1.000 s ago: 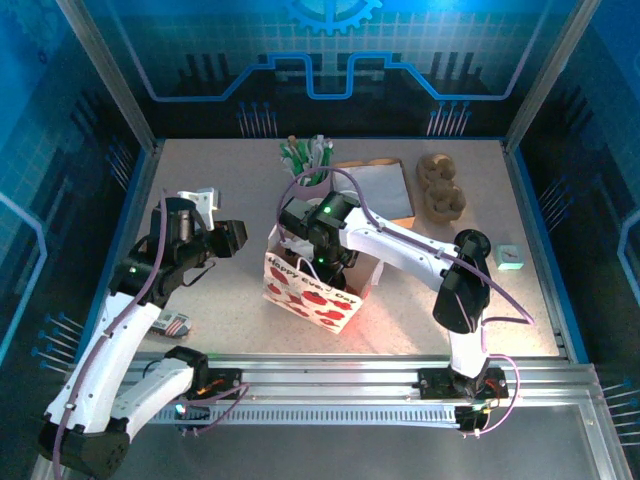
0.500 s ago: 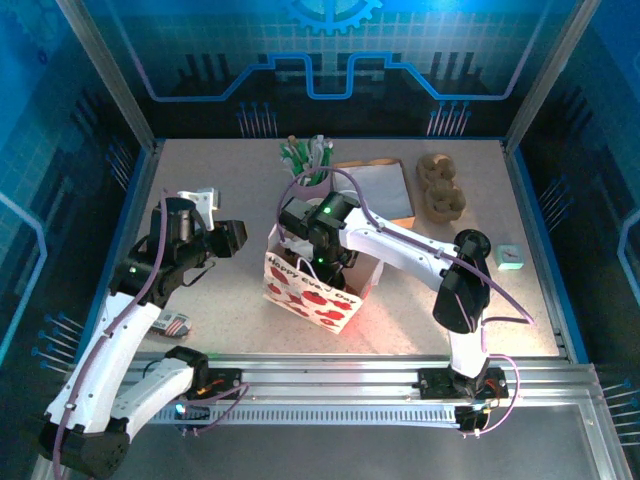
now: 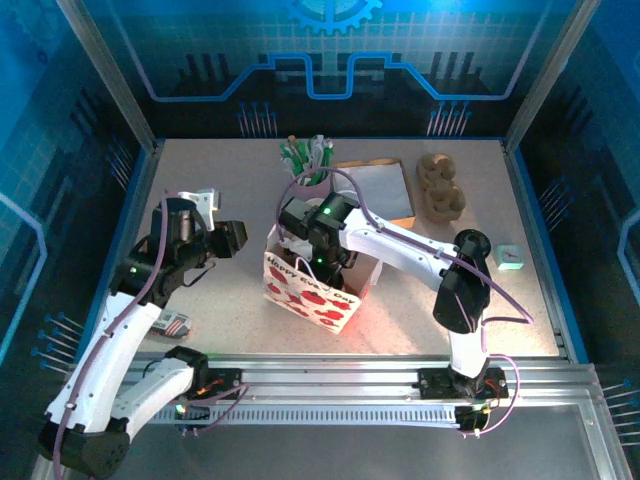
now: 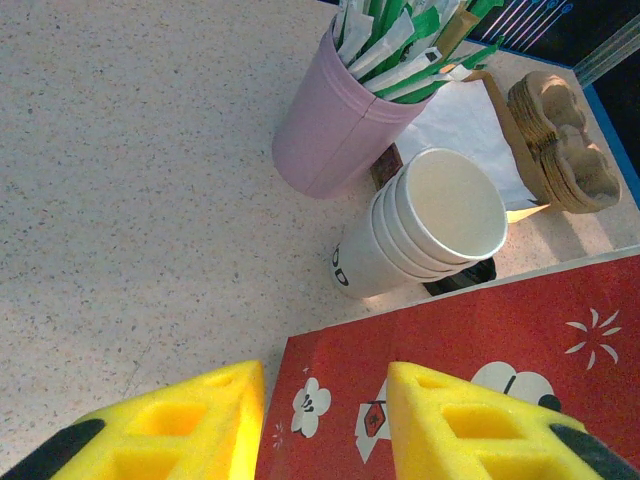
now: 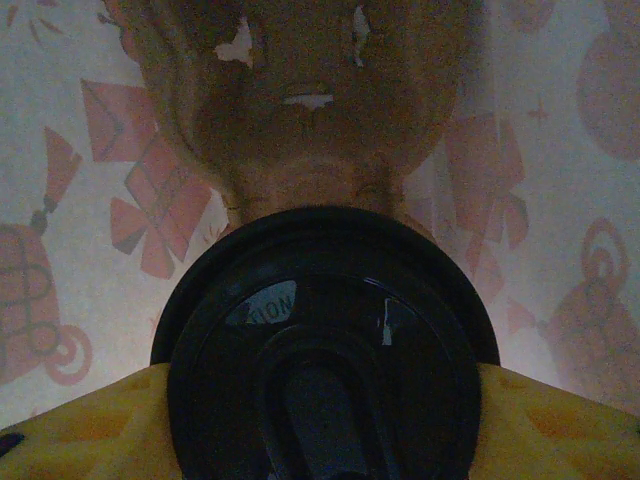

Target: Pack the takeout coffee

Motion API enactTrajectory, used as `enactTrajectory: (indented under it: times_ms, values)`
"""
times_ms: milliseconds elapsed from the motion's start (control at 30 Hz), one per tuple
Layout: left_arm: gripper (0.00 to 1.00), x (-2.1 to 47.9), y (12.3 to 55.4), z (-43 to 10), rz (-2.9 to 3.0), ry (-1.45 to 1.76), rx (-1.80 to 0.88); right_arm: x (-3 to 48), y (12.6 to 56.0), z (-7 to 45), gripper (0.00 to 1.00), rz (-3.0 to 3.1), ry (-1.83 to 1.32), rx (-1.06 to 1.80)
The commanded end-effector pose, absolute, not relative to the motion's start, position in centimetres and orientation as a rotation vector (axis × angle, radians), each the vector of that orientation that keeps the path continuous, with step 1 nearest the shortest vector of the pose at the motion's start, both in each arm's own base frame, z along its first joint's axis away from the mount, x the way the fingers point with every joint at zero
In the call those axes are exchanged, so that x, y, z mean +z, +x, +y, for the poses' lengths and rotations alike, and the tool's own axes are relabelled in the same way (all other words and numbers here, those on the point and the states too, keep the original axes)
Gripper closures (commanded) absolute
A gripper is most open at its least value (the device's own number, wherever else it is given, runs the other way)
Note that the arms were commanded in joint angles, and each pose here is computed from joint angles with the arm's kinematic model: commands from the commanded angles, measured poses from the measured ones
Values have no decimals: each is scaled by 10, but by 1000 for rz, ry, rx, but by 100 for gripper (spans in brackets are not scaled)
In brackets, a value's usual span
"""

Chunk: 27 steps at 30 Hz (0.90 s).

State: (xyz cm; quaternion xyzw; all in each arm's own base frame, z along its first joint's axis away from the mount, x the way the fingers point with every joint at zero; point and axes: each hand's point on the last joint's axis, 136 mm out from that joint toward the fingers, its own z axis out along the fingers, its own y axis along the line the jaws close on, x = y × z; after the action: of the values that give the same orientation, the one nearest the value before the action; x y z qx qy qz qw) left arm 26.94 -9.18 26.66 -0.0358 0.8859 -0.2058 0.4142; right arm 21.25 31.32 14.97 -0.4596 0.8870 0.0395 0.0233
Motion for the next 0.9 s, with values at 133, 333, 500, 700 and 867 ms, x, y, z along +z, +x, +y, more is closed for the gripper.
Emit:
enactTrajectory:
  times_ms: [133,333,500,700,867]
  values:
    - [62,268,271,-88,2205,-76,-490,145,206,306,58,2795,-1423,125]
    - [62,267,270,-87,2204,-75,-485,145,207,307,57,2791,-1429,120]
    - [62,267,270,-88,2207,-73,-489,145,206,307,57,2791,-1428,121]
    - [62,267,270,-88,2206,-73,-488,147,205,307,56,2786,-1429,124]
    - [62,267,270,-88,2207,-74,-486,148,205,307,53,2785,-1428,125]
